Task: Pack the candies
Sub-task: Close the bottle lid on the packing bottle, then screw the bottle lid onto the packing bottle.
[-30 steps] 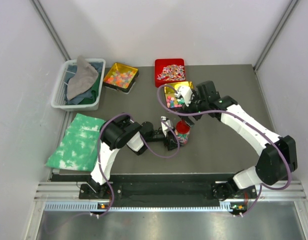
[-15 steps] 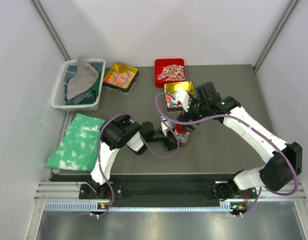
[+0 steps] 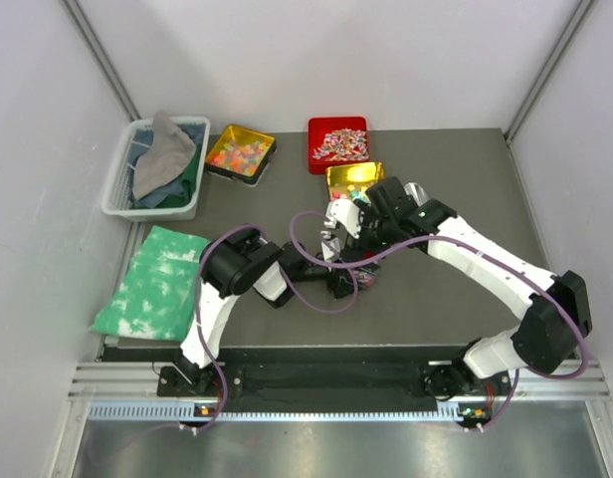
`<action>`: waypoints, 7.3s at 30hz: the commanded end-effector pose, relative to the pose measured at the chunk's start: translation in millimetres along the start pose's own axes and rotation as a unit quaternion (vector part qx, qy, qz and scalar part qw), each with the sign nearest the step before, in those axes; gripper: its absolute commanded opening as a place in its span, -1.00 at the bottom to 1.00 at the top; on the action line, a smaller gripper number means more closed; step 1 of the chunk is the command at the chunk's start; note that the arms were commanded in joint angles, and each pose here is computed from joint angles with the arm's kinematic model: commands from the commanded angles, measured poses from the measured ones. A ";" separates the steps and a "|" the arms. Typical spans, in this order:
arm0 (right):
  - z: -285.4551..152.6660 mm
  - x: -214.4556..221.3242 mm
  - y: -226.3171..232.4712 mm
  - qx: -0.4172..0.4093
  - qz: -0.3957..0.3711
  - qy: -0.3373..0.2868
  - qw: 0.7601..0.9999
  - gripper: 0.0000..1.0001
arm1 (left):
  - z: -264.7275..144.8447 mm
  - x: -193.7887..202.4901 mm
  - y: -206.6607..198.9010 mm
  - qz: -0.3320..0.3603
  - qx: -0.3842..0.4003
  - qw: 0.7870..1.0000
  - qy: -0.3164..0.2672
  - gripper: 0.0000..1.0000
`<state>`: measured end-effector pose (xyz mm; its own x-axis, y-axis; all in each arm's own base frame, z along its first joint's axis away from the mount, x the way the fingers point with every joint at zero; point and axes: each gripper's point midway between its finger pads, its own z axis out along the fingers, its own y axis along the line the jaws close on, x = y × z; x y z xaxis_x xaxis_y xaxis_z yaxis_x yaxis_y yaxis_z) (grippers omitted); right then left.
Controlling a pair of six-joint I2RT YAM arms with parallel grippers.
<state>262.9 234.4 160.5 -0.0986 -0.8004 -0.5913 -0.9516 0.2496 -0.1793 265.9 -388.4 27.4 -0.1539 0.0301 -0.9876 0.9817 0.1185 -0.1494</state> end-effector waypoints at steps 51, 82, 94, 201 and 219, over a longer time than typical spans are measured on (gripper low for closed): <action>-2.7 -0.1 -2.0 -0.018 0.064 -0.053 0.996 0.18 | 1.1 -26.3 0.7 0.079 -0.013 0.994 -0.068 0.08; -12.6 10.8 -5.1 -0.018 0.074 -0.046 0.996 0.83 | 1.3 -25.6 1.7 0.076 -0.015 0.995 -0.066 0.07; -39.8 9.8 -23.2 -0.039 0.120 -0.082 0.989 0.84 | 1.6 -25.9 1.0 0.078 -0.013 0.995 -0.066 -0.02; -40.7 1.1 -40.5 -0.124 0.227 -0.084 0.962 -0.53 | 4.1 -23.8 3.4 0.072 -0.013 0.996 -0.057 -0.27; 3.1 -4.8 -32.3 -0.195 0.233 -0.080 0.949 -0.29 | 4.3 -23.9 3.4 0.071 -0.012 0.996 -0.058 -0.27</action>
<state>297.7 218.7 155.7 -0.5691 -0.5587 -0.6033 -0.8222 0.3785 0.4251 261.9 -392.6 25.5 -0.0953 0.0389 -0.9947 0.9896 0.1117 -0.0905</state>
